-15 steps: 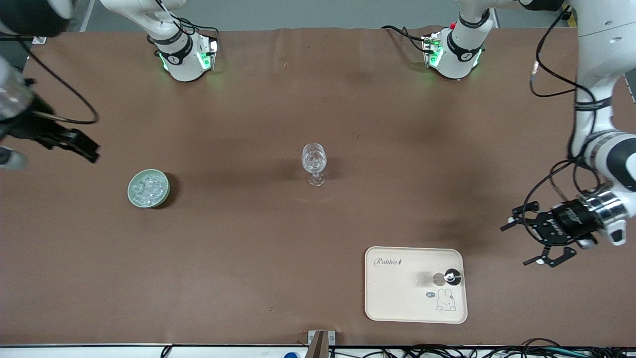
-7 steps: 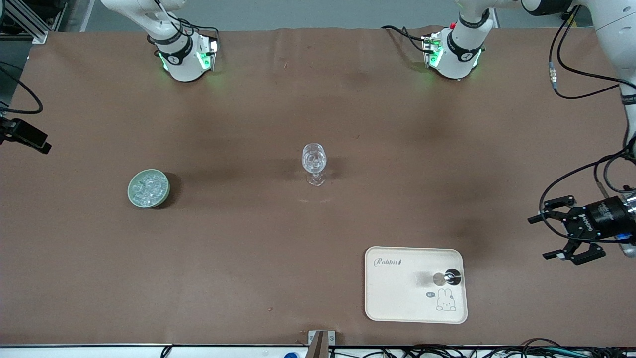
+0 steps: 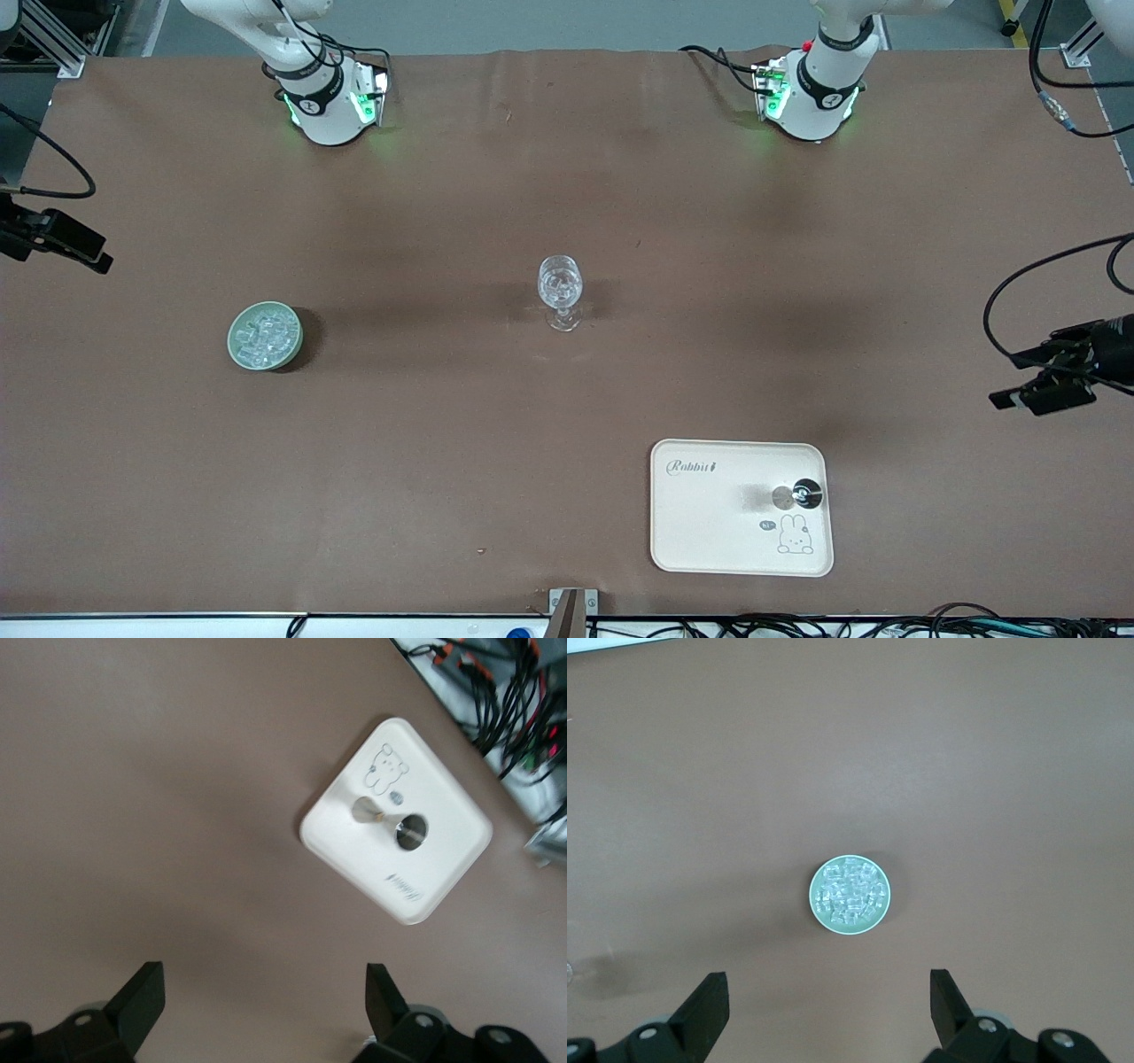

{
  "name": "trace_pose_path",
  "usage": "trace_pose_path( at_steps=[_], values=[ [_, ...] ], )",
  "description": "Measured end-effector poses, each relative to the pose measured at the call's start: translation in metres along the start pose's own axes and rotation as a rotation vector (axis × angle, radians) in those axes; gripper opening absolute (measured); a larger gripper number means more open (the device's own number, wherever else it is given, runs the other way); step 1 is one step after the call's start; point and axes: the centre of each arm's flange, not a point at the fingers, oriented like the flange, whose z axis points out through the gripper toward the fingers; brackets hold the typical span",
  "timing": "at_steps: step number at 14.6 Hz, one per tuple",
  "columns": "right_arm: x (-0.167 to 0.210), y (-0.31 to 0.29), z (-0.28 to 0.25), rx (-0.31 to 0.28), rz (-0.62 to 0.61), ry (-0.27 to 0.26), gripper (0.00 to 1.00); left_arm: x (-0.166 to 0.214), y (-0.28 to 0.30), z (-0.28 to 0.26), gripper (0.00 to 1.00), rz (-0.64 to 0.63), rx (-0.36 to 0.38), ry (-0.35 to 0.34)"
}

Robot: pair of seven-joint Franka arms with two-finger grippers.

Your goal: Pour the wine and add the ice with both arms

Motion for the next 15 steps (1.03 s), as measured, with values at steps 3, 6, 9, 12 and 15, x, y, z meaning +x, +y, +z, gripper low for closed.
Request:
trace_pose_path(
  at_steps=[3,6,9,12,15],
  values=[
    [0.000,0.001,0.000,0.006,0.003,-0.002,1.00,-0.039,0.030,-0.026,1.00,0.279,0.130,0.043],
    [0.000,0.003,0.000,0.008,0.006,-0.003,1.00,-0.081,0.039,-0.051,1.00,0.437,0.204,0.066],
    [-0.001,0.003,0.001,0.008,0.005,-0.008,1.00,-0.128,0.038,-0.072,1.00,0.505,0.218,0.077],
    [-0.001,0.002,0.001,0.009,0.004,-0.011,1.00,-0.163,0.020,-0.091,1.00,0.553,0.208,0.085],
    [-0.001,0.002,0.001,0.009,0.003,-0.012,1.00,-0.191,0.017,-0.100,1.00,0.603,0.241,0.099]
  ],
)
